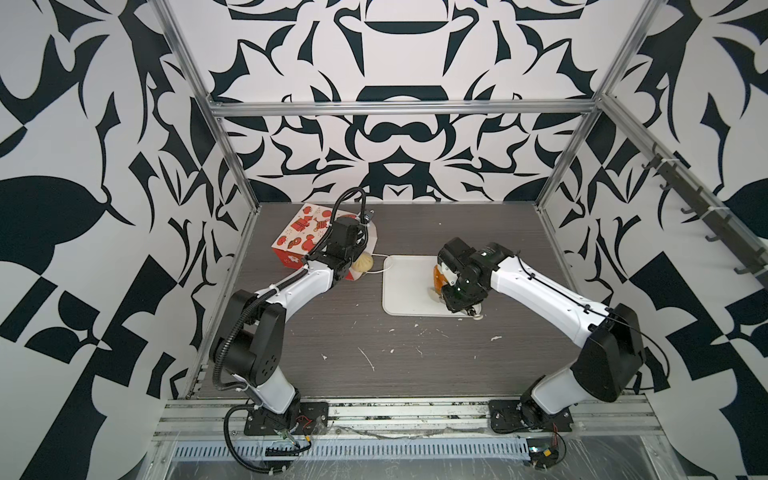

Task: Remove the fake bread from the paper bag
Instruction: 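Lower the pastry onto the tray and open the tongs with the right gripper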

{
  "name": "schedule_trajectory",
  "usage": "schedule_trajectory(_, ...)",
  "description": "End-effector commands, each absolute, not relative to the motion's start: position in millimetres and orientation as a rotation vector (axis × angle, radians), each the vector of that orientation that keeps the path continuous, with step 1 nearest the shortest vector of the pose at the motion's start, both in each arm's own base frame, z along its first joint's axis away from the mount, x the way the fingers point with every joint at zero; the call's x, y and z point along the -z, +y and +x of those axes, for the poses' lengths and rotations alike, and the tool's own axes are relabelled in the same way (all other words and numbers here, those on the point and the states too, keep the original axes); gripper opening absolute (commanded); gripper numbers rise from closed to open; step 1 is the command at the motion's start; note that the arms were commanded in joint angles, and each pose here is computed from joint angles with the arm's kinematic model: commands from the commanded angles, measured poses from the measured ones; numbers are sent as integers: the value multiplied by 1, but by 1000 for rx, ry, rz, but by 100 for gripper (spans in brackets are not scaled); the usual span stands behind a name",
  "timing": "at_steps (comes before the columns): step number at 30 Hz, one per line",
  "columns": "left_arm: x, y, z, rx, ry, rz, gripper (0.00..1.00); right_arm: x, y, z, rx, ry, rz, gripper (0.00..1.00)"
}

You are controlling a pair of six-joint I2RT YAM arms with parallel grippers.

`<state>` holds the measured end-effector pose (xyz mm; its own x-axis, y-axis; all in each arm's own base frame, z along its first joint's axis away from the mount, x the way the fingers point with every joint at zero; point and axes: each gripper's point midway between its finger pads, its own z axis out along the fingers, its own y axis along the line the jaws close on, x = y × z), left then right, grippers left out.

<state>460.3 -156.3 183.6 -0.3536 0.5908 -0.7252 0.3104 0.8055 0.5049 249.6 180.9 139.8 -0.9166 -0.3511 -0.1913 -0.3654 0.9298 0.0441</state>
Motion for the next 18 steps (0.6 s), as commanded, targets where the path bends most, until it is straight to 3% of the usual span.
schedule_trajectory(1, -186, -155, 464, -331, 1953, 650, 7, -173, 193, 261, -215, 2788, -531, 45)
schedule_trajectory(18, -188, -156, 463, -324, 1950, 649, 7, -158, 225, 273, -404, 2734, -540, 40)
